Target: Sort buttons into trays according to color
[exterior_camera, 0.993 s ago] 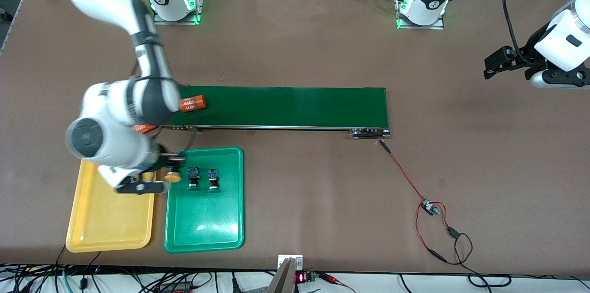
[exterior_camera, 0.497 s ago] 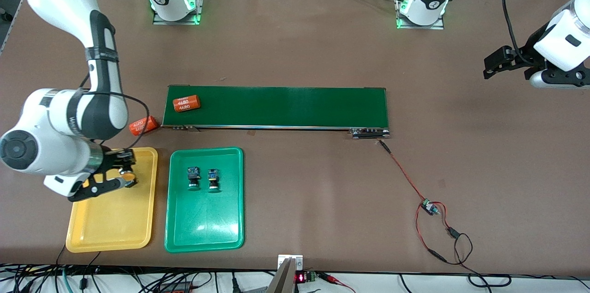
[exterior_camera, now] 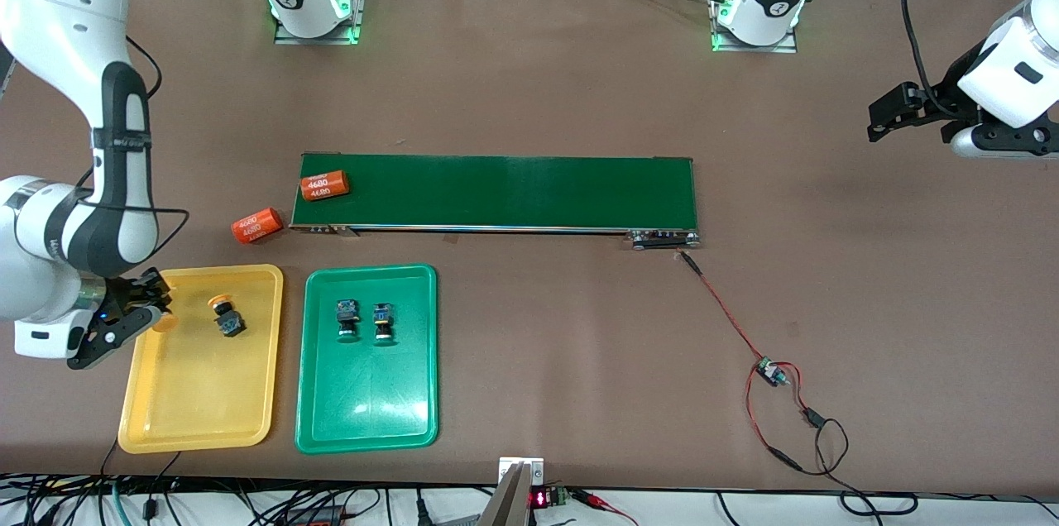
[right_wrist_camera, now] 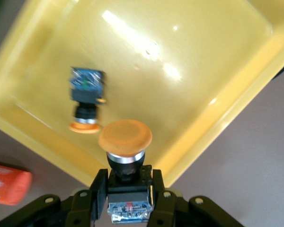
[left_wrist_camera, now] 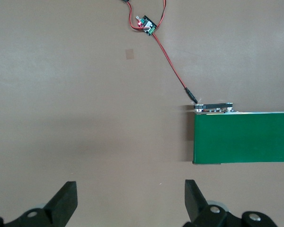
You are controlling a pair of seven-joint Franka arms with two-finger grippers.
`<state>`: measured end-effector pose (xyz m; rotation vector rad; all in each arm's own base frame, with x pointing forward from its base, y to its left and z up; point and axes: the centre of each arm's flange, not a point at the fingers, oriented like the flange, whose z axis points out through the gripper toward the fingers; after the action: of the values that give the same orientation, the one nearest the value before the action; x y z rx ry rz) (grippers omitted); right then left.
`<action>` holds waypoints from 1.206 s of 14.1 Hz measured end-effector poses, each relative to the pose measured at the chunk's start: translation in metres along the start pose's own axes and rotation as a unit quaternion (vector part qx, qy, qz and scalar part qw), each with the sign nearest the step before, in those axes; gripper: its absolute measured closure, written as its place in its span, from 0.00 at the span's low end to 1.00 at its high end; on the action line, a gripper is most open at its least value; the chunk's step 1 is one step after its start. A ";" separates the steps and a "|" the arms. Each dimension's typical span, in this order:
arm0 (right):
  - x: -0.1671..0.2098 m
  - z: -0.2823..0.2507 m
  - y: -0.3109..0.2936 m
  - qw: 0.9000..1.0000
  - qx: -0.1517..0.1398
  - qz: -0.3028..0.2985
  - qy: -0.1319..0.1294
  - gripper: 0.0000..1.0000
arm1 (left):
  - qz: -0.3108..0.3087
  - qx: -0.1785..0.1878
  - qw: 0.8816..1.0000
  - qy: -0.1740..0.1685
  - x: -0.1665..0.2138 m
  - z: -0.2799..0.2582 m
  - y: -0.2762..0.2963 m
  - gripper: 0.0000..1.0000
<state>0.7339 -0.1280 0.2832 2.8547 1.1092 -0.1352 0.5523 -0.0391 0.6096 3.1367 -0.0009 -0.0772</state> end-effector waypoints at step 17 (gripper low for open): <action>0.022 0.007 -0.020 0.997 0.043 0.005 0.058 0.00 | 0.000 0.000 1.000 0.000 0.000 0.000 0.000 0.00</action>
<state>0.7361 -0.0989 0.2727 2.9781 1.1350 -0.0182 0.5522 -0.0394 0.6095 3.1367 -0.0017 -0.0786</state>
